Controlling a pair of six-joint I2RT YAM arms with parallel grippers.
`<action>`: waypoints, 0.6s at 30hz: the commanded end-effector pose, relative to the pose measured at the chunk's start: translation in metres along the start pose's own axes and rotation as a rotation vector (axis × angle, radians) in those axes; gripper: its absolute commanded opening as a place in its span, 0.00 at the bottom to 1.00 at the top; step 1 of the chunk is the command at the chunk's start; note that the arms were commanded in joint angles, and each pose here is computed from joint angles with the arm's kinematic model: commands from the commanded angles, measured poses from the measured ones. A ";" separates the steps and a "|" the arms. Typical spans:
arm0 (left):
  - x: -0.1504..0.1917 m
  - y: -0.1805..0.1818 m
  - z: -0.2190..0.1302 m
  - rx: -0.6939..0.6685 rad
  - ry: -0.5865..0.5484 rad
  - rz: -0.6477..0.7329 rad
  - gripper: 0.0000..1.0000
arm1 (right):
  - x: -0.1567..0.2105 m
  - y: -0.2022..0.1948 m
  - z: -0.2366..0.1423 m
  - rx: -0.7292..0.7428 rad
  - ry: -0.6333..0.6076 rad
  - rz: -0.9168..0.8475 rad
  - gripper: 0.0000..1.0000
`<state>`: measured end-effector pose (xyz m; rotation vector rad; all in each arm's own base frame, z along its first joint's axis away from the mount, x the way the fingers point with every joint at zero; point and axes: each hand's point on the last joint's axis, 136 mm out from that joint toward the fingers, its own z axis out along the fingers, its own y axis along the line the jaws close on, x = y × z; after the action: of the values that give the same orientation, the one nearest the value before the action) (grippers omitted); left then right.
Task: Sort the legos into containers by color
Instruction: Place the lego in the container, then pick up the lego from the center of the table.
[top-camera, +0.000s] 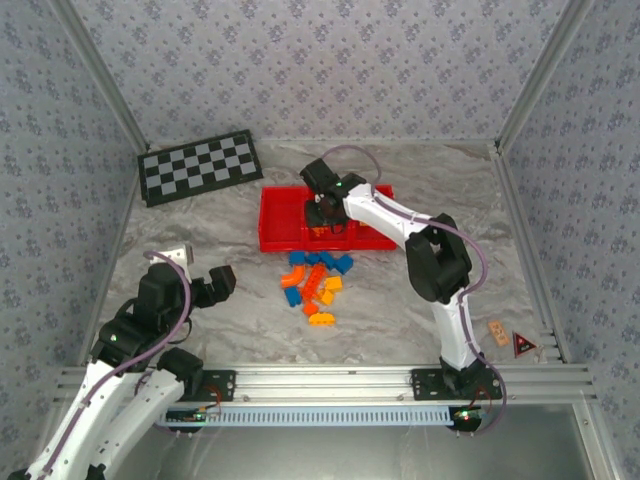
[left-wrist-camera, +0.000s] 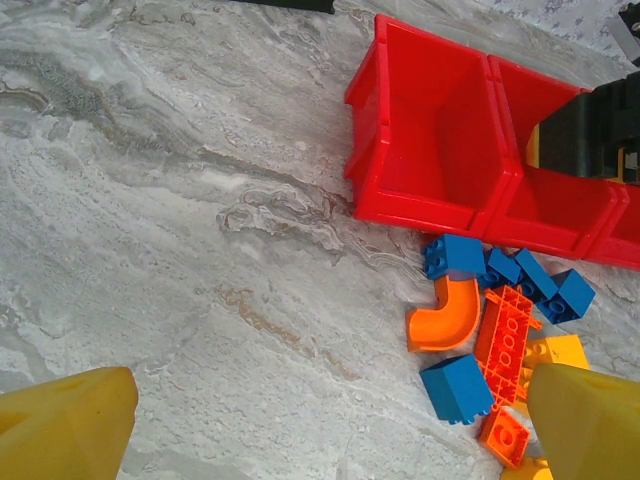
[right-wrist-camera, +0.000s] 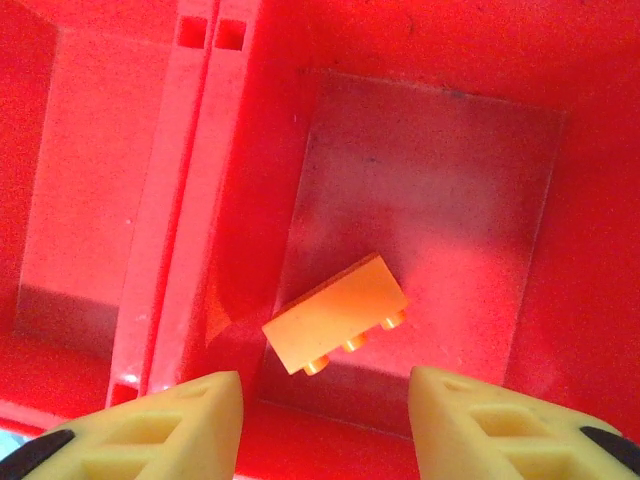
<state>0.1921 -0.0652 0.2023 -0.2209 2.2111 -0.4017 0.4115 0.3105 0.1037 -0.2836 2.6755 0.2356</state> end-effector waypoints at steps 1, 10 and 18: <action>-0.003 -0.001 -0.001 0.006 -0.021 0.012 1.00 | -0.007 0.003 -0.044 -0.006 -0.055 0.000 0.50; -0.004 -0.002 -0.001 0.013 -0.023 0.010 1.00 | 0.040 -0.010 -0.078 -0.031 -0.052 0.089 0.65; -0.004 -0.003 -0.002 0.022 -0.027 0.009 1.00 | 0.099 -0.024 -0.078 0.008 0.040 0.076 0.69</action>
<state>0.1921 -0.0653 0.2029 -0.2212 2.2083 -0.4039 0.3145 0.2614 0.1299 -0.2018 2.7006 0.2695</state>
